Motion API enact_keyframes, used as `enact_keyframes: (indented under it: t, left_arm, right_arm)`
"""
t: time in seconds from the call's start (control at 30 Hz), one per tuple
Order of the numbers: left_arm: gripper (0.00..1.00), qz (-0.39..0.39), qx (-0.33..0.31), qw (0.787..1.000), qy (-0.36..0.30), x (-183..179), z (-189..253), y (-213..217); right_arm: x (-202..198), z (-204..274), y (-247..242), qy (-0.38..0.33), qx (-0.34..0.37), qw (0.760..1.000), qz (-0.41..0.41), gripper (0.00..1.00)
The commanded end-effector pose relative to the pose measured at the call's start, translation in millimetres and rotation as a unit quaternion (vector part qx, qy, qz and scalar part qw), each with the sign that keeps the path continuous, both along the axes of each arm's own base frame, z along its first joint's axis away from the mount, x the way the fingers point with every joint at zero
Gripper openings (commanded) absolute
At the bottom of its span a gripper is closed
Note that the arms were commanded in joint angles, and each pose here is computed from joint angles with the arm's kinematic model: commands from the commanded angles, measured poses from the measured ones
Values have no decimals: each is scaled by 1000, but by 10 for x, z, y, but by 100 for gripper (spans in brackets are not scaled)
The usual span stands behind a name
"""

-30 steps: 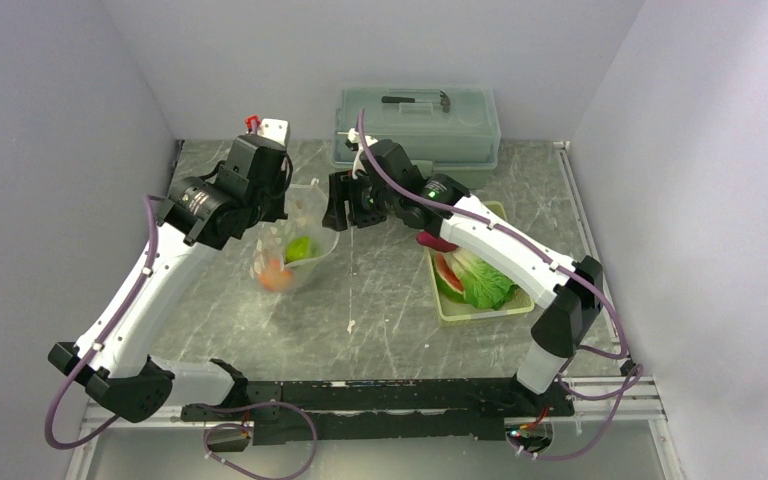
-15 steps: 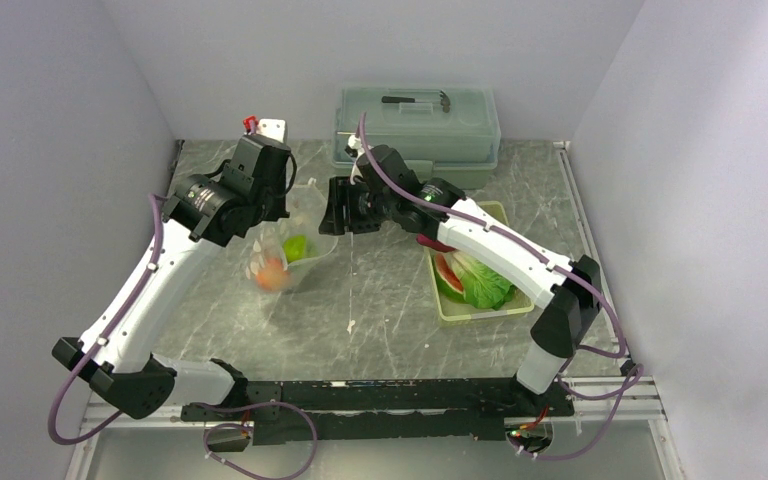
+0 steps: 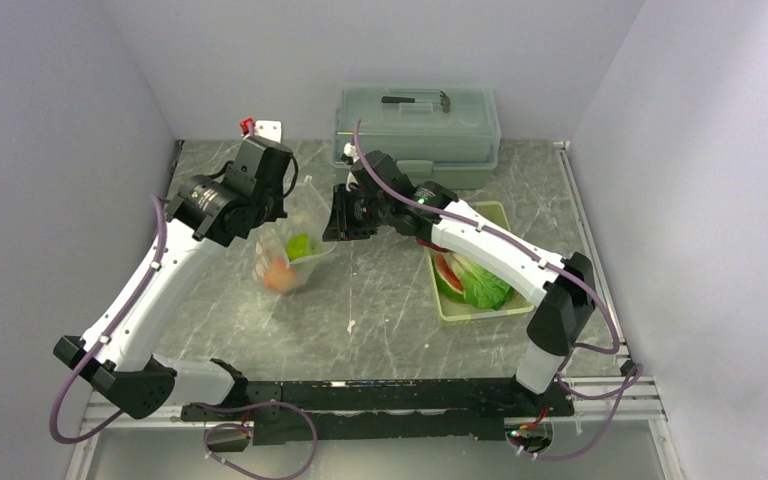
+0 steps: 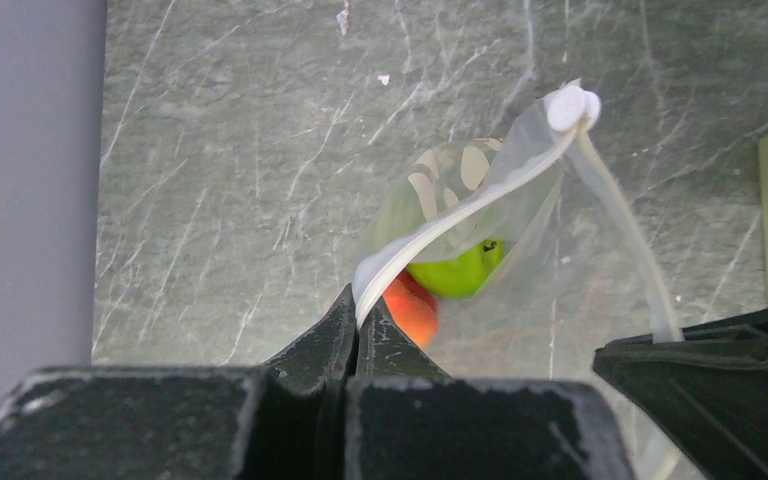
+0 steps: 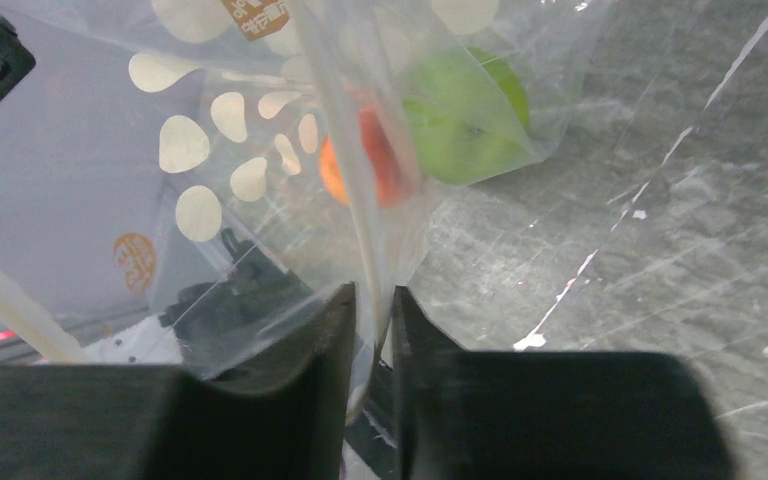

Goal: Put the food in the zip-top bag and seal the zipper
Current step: Adjust the zipper food storage bag at the center of the board.

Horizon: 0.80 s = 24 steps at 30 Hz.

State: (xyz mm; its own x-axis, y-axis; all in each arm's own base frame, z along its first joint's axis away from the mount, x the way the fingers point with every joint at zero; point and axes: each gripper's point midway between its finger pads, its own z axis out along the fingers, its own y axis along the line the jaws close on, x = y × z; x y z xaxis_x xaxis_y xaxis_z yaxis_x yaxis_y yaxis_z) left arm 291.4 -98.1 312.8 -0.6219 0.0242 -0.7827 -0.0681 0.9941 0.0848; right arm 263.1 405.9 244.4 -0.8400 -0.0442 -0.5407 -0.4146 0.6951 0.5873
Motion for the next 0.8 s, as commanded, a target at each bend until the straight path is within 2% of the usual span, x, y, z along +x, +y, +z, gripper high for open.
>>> enact_keyframes:
  t: [0.0,0.37,0.57,0.77]
  left_arm:
    - [0,31,11,999,-23,65,46,123]
    - [0,75,78,994,-35,26,159,517]
    - [0,81,98,992,-20,28,59,572]
    - [0,64,80,995,6,95,-226,428]
  right_arm:
    - [28,42,120,-4,16,1000,8,0]
    - [325,-336,239,-14,-16,1000,-1,0]
    - [445,-746,-53,-9,-64,997,-42,0]
    - [421,-1040,-334,2,-97,993,-67,0]
